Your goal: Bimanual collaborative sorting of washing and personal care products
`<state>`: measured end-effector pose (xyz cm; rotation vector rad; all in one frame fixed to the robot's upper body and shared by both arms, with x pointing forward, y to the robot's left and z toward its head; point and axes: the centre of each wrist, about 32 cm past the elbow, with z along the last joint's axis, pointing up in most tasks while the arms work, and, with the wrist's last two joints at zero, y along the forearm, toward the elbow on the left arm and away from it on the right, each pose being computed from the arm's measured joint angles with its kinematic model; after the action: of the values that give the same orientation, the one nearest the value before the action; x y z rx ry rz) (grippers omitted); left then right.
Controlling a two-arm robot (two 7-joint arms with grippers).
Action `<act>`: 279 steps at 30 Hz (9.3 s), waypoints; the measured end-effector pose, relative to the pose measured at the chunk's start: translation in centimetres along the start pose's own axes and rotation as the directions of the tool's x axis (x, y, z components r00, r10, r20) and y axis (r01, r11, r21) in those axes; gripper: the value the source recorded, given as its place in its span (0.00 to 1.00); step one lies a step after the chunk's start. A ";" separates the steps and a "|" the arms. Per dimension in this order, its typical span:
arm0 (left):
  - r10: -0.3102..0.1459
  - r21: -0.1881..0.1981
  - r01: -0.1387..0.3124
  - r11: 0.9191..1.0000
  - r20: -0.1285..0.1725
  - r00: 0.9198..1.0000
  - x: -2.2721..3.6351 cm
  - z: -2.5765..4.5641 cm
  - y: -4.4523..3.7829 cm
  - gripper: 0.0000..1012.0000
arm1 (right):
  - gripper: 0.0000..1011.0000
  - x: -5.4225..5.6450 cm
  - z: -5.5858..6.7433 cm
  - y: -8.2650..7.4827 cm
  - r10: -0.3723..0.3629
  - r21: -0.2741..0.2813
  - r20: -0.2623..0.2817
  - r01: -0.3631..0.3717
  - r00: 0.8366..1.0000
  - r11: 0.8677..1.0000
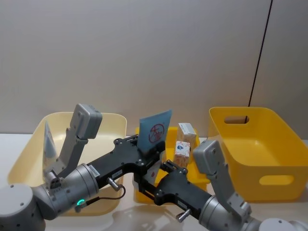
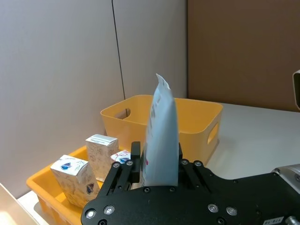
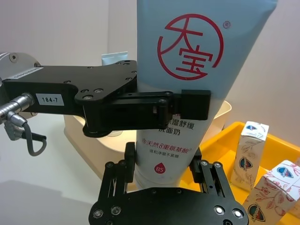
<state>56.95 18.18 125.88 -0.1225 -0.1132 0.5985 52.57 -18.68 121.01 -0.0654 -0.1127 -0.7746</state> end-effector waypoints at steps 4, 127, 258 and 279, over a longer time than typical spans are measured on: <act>0.000 0.000 0.000 1.000 0.000 1.000 -0.02 0.00 -0.02 0.47 | 0.64 0.0 0.0 0.1 0.001 -0.001 0.001 -0.001 1.000 1.000; 0.000 0.000 0.000 1.000 0.000 1.000 -0.02 0.00 -0.02 0.99 | 0.99 8.7 3.1 -5.7 -0.624 -0.198 0.191 0.653 0.757 0.731; 0.463 0.078 -0.495 0.865 0.254 0.849 -5.80 -4.14 6.46 0.99 | 0.99 0.3 -1.0 -2.2 -0.406 -0.021 -0.078 0.406 0.910 0.914; 0.463 0.078 -0.495 0.865 0.254 0.849 -5.80 -4.14 6.46 0.99 | 0.99 0.7 -1.4 3.1 -0.482 -0.099 -0.071 0.474 0.874 0.875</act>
<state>49.20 19.84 120.44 0.0612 -0.2675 1.1236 55.34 -17.10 119.64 -0.0767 -0.0066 -1.2796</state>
